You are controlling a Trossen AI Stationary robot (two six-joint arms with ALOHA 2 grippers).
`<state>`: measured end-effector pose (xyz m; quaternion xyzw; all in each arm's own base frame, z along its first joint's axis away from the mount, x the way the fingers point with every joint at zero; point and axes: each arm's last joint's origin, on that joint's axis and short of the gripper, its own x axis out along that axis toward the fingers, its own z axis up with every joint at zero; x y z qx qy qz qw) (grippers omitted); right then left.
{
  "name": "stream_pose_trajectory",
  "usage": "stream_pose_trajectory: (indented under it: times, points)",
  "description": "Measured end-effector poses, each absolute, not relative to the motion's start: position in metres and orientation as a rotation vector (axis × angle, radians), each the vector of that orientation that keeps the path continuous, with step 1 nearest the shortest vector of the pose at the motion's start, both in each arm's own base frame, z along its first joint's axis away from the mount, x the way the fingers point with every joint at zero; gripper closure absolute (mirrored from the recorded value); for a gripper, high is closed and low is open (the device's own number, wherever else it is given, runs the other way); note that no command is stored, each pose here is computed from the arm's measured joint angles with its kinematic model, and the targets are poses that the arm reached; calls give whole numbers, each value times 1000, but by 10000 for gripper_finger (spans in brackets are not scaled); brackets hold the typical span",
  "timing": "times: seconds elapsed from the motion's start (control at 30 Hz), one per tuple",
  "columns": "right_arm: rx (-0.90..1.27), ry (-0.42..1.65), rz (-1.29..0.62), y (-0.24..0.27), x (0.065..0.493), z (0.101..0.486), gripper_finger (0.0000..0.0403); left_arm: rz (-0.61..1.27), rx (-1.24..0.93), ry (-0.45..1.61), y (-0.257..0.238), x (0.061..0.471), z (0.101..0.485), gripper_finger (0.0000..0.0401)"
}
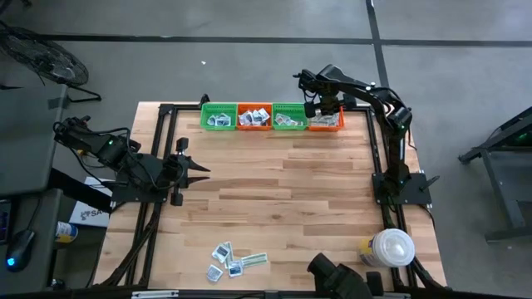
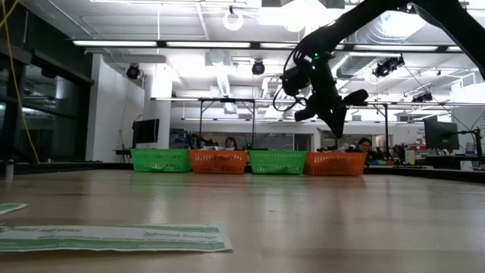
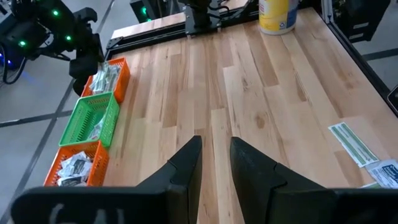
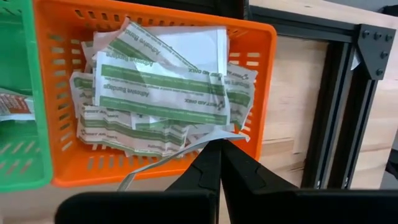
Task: Pick & Place First Aid Supplies
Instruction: Put the top green bandage pack in the right orange bin, then put the top gray towelette pack in the left orange bin
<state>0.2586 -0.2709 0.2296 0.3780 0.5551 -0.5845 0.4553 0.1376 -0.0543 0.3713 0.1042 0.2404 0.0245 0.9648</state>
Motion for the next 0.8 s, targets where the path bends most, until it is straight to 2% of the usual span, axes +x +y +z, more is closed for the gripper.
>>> stream_pose_trajectory:
  times: [0.2,0.57,0.8]
  points:
    - [942,1364,-1447,-273,256,230,391,50,211,487,-54,138,371,321]
    - [952,1359,-1448,-276,254,229,306,50,211,487,-54,138,371,321]
    - [911,1398,-1357,-269,260,232,294,48,216,497,-54,137,370,321]
